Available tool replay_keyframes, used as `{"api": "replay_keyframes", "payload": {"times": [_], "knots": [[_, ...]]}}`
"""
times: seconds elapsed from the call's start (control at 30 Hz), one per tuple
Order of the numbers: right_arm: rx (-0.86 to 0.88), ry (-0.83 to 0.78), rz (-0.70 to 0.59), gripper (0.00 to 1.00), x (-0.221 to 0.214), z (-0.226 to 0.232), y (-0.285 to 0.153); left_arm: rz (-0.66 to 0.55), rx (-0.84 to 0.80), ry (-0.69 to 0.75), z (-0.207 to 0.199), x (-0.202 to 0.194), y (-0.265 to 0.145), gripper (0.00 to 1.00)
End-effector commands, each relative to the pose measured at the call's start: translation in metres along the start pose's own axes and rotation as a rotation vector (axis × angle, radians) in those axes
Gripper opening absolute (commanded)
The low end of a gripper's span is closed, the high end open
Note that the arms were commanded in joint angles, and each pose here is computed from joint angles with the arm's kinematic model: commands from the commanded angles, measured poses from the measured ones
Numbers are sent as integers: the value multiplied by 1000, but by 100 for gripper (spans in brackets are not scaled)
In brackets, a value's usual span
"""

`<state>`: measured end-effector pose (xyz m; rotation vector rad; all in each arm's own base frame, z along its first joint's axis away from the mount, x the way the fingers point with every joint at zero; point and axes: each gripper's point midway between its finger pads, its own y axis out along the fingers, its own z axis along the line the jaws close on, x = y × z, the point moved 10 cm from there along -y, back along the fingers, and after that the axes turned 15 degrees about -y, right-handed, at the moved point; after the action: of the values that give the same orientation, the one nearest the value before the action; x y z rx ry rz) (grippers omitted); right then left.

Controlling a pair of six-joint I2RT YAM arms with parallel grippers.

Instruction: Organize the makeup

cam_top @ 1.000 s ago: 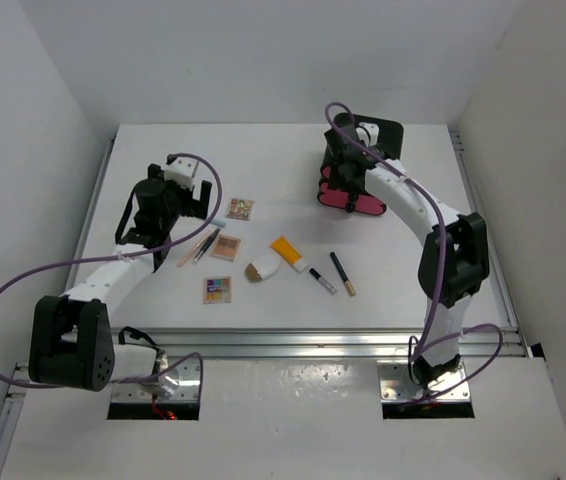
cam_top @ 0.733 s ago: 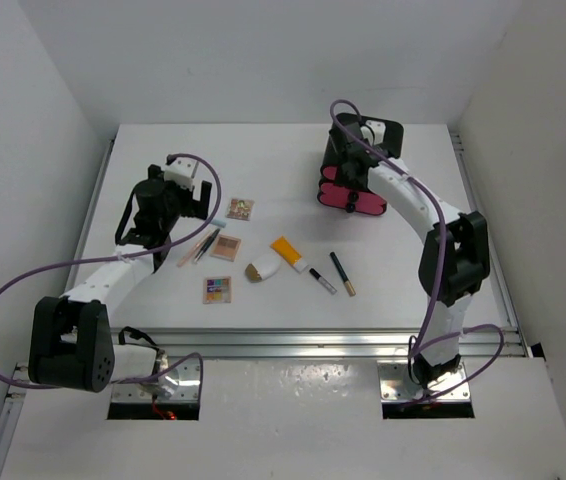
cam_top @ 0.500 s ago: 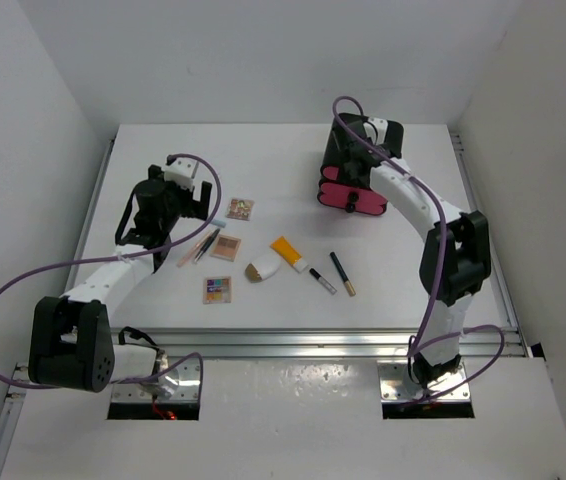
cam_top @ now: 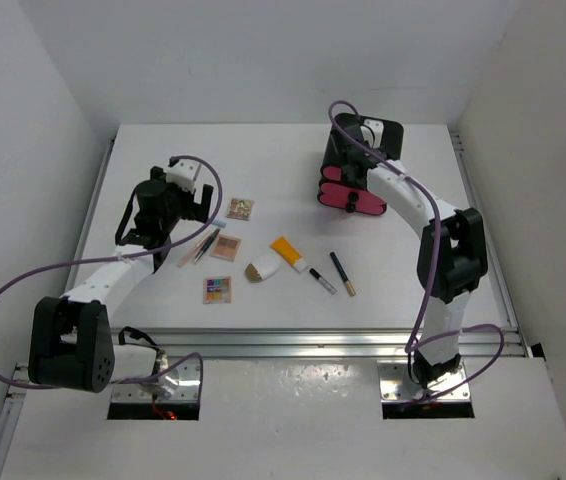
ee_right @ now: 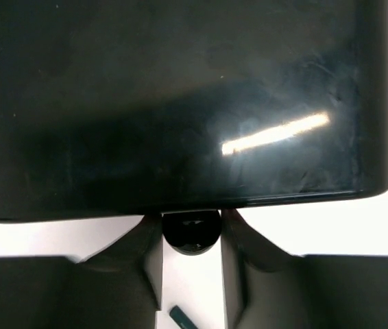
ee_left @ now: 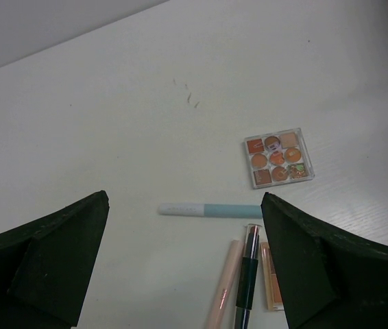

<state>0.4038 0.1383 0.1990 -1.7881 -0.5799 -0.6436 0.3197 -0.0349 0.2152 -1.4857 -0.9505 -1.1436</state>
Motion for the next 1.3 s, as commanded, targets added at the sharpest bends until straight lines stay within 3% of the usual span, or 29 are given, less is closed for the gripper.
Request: {"api": "replay_keyframes", "payload": {"times": [0.0,0.17,0.57,0.67,0.73,0.77,0.83,0.87,0.93,1.17,1.27], "knots": [[2,9,4,18,-2,0,6,-46,-25,17,-4,15,-6,100],[42,14,17,0,-15,1,-9,11,-32,1,-5,6,-8,100],[122,-105,31,0,-87,14,-73,207,-3,63,2,-30,-18,100],[158,-117,39,18,-98,20,-77,237,-45,91,2,-36,-20,96],[183,-136,45,42,-99,24,-74,251,-121,128,1,-36,-20,93],[217,-149,61,60,-100,26,-76,262,-160,145,-1,-35,-21,92],[247,-185,84,73,-98,27,-79,241,-285,198,-8,-26,-20,92],[271,-188,75,80,-92,29,-84,286,-335,197,-10,-30,-18,92],[310,-253,89,100,-94,28,-92,313,-505,256,-22,-25,-12,98],[444,-424,113,100,-114,9,-125,409,-815,386,-80,-33,0,100],[481,-424,138,100,-127,-6,-140,455,-897,424,-107,-42,-2,100]]}}
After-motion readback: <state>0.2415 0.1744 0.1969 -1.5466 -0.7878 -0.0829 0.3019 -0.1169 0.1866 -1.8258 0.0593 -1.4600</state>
